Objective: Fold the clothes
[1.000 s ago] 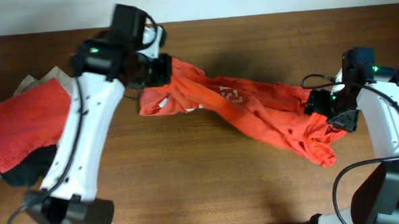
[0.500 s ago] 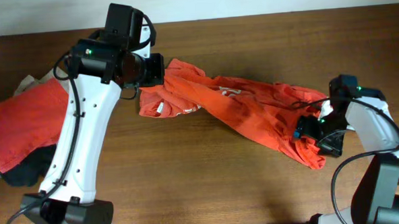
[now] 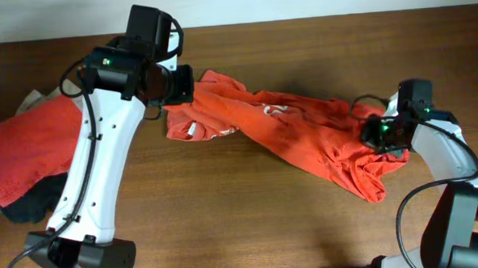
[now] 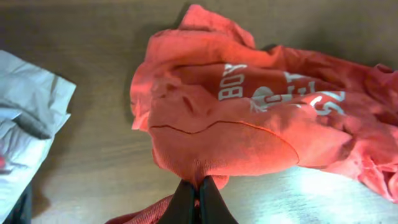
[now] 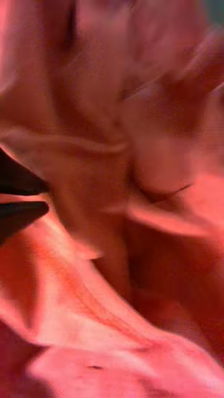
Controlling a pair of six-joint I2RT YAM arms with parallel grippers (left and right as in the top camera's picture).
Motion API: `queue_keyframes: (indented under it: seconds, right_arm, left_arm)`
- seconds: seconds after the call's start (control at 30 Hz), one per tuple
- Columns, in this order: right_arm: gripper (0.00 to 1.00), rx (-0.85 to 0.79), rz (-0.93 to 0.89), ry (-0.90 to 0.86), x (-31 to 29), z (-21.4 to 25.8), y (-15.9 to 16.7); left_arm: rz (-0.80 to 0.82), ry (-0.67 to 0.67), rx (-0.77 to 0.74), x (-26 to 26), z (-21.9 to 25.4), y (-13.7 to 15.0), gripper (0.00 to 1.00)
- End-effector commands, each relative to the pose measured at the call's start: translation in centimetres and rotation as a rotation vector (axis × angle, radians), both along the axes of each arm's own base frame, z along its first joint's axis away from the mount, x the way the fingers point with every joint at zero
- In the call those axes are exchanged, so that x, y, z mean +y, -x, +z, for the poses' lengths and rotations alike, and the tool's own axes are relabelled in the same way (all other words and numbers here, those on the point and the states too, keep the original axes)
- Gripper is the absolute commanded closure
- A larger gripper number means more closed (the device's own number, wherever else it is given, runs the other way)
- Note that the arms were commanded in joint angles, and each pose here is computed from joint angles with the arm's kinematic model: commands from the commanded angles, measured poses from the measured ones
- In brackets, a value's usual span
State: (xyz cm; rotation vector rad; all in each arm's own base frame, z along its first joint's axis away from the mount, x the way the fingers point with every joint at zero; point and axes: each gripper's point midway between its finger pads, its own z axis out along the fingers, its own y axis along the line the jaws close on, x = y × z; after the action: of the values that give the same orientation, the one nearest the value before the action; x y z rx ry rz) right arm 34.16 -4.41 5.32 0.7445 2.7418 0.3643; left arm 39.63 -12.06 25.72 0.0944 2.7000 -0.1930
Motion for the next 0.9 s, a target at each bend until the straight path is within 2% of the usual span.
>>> queue_keyframes:
  seconds: [0.0, 0.03, 0.17, 0.2, 0.27, 0.37, 0.43, 0.53, 0.6, 0.63, 0.7, 0.73, 0.83, 0.87]
  right_arm:
    - [0.92, -0.059, -0.072, 0.0, -1.7, 0.4, -1.3]
    - [0.96, -0.079, -0.095, 0.004, -2.6, 0.7, -1.6]
    - [0.95, -0.086, -0.141, -0.048, -4.5, 1.7, -1.2]
    - [0.89, -0.07, -0.128, -0.083, -4.1, 1.8, -0.7]
    - [0.69, -0.019, -0.081, -0.165, -2.5, 1.8, 0.8]
    - [0.46, 0.121, -0.023, -0.221, 0.2, 1.0, 4.1]
    - [0.38, 0.181, 0.031, -0.223, 1.8, 0.3, 5.5]
    - [0.34, 0.233, 0.025, -0.152, 2.5, -1.6, 6.4]
    - [0.39, 0.228, -0.02, -0.091, 2.1, -2.9, 6.2]
    - [0.53, 0.218, -0.04, -0.07, 1.8, -3.3, 5.9]
    - [0.73, 0.183, -0.077, -0.056, 1.4, -3.8, 5.2]
    - [0.8, 0.169, -0.081, -0.054, 1.3, -3.8, 4.9]
    - [0.96, 0.142, -0.078, -0.053, 1.3, -3.7, 4.2]
    - [0.96, 0.133, -0.077, -0.062, 1.3, -3.5, 4.0]
  left_arm:
    - [0.019, -0.057, -0.005, 1.3, 0.0, 0.0, 0.99]
    - [0.019, -0.057, -0.002, 1.3, 0.0, 0.0, 0.99]
    - [0.022, -0.055, -0.006, 1.4, 0.0, -0.1, 0.99]
    - [0.023, -0.056, -0.006, 1.4, 0.0, -0.1, 0.99]
    - [0.023, -0.055, -0.008, 1.4, 0.0, -0.1, 0.99]
    - [0.023, -0.051, -0.021, 1.3, 0.2, -0.4, 0.99]
    - [0.023, -0.048, -0.028, 1.2, 0.3, -0.6, 1.0]
    - [0.023, -0.046, -0.036, 1.2, 0.4, -0.8, 1.0]
    - [0.024, -0.046, -0.037, 1.2, 0.4, -0.8, 1.0]
    - [0.024, -0.046, -0.037, 1.2, 0.4, -0.8, 0.99]
    - [0.023, -0.048, -0.032, 1.2, 0.3, -0.7, 0.99]
    - [0.023, -0.048, -0.029, 1.2, 0.3, -0.6, 1.0]
    - [0.023, -0.051, -0.022, 1.3, 0.2, -0.4, 1.0]
    - [0.023, -0.051, -0.02, 1.3, 0.2, -0.4, 0.99]
